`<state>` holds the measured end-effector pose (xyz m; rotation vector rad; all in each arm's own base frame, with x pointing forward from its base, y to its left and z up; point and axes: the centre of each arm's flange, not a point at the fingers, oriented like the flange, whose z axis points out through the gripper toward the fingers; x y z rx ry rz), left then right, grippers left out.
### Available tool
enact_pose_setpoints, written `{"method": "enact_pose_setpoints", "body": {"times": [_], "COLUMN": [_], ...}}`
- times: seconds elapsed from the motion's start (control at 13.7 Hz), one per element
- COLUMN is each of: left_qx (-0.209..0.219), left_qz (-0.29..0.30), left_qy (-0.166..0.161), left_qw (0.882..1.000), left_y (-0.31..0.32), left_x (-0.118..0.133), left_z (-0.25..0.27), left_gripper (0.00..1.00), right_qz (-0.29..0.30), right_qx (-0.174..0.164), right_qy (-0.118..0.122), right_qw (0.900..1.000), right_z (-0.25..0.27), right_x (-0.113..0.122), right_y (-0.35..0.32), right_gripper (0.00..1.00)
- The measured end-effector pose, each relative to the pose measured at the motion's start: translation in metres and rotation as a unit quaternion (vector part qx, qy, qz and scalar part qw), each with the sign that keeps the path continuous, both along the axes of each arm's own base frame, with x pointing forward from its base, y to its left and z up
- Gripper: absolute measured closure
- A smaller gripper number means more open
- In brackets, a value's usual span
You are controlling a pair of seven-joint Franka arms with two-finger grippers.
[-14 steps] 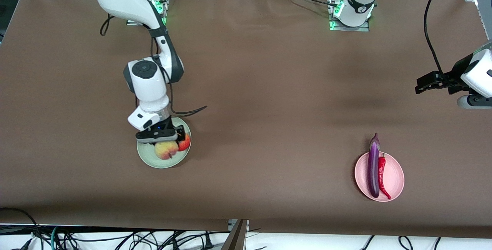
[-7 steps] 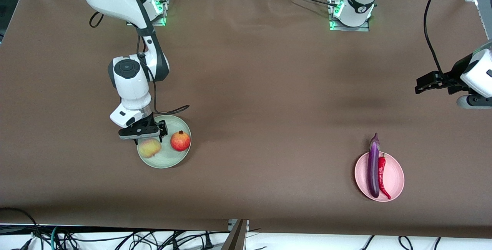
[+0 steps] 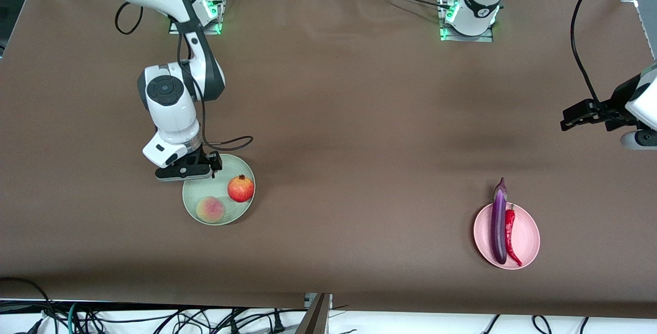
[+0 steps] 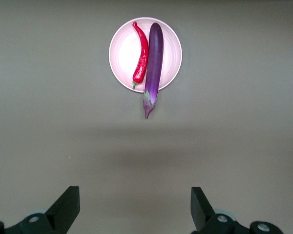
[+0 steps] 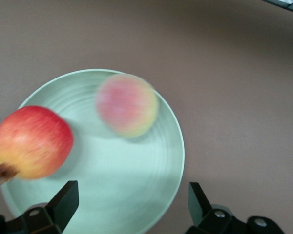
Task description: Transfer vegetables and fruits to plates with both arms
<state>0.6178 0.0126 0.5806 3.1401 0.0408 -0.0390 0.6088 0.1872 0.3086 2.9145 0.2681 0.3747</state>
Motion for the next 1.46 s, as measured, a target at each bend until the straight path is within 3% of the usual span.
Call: {"method": "enact_pose_setpoints", "body": {"times": [0.37, 0.66, 0.95, 1.32, 1.46], "left_qx": [0.001, 0.001, 0.001, 0.000, 0.000], "left_qz": [0.001, -0.001, 0.002, -0.006, -0.009], "left_qy": [0.000, 0.000, 0.000, 0.000, 0.000], "left_qw": [1.000, 1.000, 1.000, 1.000, 1.000], "left_y": [0.001, -0.002, 0.002, -0.007, -0.011], "left_x": [0.007, 0.007, 0.007, 0.007, 0.008], "left_z": [-0.004, -0.003, -0.003, -0.003, -0.003], "left_gripper": [0.00, 0.00, 0.00, 0.00, 0.00], "right_qz": [0.000, -0.003, -0.031, -0.054, -0.054], "right_qx": [-0.006, 0.065, 0.107, 0.093, 0.093], "right_qy": [0.061, 0.151, 0.141, 0.124, 0.122], "right_qw": [0.998, 0.986, 0.984, 0.987, 0.987], "right_z": [0.096, 0.181, 0.253, 0.286, 0.285], "right_x": [0.011, 0.008, -0.012, -0.060, -0.066], "right_y": [0.004, -0.043, -0.118, -0.142, -0.143], "right_gripper": [0.00, 0.00, 0.00, 0.00, 0.00]}}
